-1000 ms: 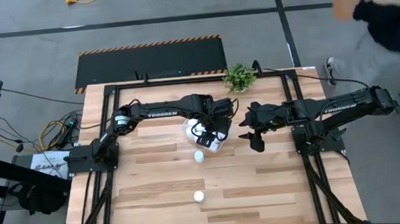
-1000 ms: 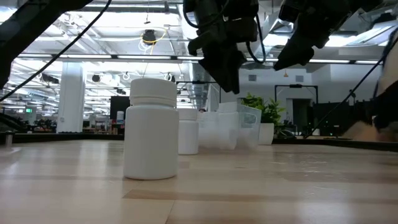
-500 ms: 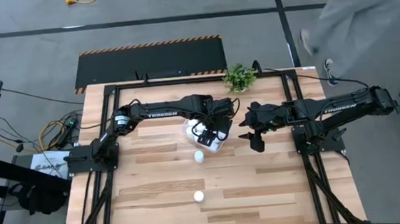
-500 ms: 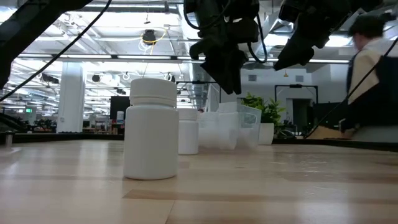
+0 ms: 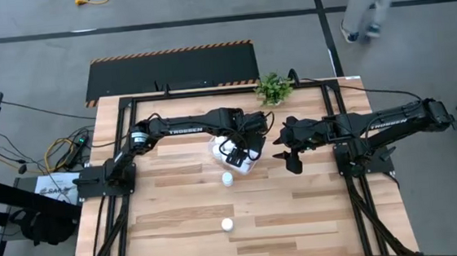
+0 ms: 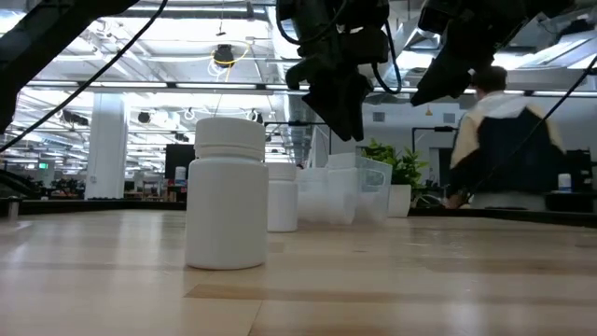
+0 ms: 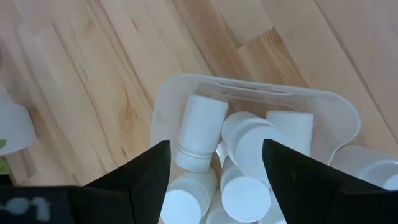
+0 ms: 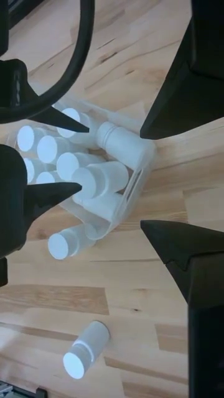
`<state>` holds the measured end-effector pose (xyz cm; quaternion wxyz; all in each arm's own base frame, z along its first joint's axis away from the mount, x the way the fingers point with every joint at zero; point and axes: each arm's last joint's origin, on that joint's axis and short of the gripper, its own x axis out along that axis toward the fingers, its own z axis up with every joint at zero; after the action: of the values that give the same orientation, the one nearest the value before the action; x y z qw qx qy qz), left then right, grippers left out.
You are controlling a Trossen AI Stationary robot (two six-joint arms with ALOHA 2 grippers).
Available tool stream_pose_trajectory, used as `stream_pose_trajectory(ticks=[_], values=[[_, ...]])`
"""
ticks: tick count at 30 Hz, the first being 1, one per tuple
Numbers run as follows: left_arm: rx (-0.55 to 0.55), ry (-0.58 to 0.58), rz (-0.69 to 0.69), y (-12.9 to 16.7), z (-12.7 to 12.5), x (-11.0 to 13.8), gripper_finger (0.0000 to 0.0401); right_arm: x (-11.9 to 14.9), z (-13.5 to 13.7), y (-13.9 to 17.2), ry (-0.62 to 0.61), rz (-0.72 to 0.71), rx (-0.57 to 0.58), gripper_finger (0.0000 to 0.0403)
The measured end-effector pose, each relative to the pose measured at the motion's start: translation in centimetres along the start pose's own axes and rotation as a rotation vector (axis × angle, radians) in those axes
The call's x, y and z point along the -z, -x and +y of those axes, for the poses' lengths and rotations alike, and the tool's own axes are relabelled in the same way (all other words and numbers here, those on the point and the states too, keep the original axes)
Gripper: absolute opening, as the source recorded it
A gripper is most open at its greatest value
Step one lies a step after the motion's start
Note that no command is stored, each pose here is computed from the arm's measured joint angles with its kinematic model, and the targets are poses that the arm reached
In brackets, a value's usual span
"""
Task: Pick and place pill bottles into a basket
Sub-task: Put the middle white pill bottle into the bin, then put the top white pill bottle into the bin
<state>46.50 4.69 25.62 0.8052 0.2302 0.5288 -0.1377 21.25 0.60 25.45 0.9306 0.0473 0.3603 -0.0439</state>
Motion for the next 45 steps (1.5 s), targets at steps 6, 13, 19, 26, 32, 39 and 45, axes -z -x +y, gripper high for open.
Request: stream_pose_trajectory(ticks=[6,13,19,26,32,39,45], values=[[-0.002,0.0,0.006,0.0,0.0,0.0,0.0242,0.0,0.0,0.0,-0.001,0.0,0.0,0.0218],[0.028,-0.006,0.069,-1.9,-0.9,1.0,0.0242,0.0,0.0,0.0,-0.002,0.0,0.0,0.0218],[0.018,-0.008,0.075,-2.2,-1.0,1.2,0.0242,0.0,0.0,0.0,-0.002,0.0,0.001,0.0218],[-0.063,-0.04,0.072,-2.2,-0.5,0.9,0.0242,0.0,0.0,0.0,-0.003,0.0,0.001,0.0218],[-0.143,-0.051,0.093,-2.1,-0.4,0.5,0.0242,0.0,0.0,0.0,-0.011,0.0,0.001,0.0218],[-0.239,-0.117,0.157,-0.1,-1.1,-0.6,0.0242,0.0,0.0,0.0,-0.011,-0.003,0.0,0.0218],[-0.232,-0.138,0.15,4.5,-3.2,-1.0,0.0242,0.0,0.1,0.0,-0.011,0.003,-0.037,0.0218]])
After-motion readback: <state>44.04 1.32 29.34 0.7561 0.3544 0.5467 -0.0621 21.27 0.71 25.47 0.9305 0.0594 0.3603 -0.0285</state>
